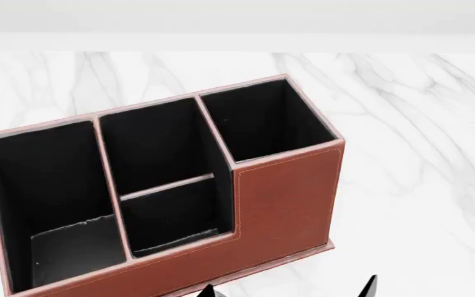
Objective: Pick up the book and place it in the back compartment of the caddy.
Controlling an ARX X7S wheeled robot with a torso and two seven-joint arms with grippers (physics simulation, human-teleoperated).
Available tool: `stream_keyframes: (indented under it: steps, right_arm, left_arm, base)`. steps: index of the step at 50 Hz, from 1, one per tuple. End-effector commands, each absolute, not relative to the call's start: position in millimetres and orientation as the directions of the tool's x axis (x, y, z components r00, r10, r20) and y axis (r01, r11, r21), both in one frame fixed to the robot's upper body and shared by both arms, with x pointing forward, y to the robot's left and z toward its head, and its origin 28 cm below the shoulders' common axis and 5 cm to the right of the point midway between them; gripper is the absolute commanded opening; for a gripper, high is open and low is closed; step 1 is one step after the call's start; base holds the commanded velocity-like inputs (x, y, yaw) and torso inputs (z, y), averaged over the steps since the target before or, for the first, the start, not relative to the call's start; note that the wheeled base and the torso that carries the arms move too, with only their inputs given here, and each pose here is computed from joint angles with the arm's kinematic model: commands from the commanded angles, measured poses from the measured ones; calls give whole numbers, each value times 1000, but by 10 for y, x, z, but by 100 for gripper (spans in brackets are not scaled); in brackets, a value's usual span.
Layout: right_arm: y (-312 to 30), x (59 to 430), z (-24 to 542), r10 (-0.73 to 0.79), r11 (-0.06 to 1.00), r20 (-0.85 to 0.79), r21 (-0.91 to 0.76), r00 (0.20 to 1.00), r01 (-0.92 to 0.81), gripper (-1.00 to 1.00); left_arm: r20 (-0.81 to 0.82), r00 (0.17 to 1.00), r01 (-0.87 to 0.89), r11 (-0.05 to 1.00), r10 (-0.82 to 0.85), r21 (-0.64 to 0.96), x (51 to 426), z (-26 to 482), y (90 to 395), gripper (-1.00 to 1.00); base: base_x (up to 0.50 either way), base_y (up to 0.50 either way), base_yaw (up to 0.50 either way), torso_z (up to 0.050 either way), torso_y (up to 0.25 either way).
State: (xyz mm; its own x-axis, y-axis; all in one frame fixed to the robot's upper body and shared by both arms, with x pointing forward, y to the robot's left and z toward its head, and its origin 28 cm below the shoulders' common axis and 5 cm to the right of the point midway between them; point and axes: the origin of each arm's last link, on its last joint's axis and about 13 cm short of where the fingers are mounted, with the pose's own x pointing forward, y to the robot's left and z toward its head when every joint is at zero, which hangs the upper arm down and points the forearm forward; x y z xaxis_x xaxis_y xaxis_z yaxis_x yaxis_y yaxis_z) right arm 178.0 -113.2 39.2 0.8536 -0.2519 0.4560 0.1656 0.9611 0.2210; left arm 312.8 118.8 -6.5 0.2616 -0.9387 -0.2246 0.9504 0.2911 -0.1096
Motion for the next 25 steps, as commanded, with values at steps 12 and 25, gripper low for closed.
stream_keyframes:
  steps: [12, 25]
  right_arm:
    - [-1136, 1780, 388, -257, 960, 455, 222, 853, 171, 100]
    - [-1152, 1771, 407, -266, 957, 459, 229, 848, 176, 100]
  left_arm:
    - [-259, 274, 952, 299, -926, -63, 3097, -100, 1263, -100]
    - [-217, 349, 933, 359, -912, -11, 3061, 73, 1473, -100]
  base:
    - [0, 0, 0, 0, 0]
    - [0, 0, 0, 0, 0]
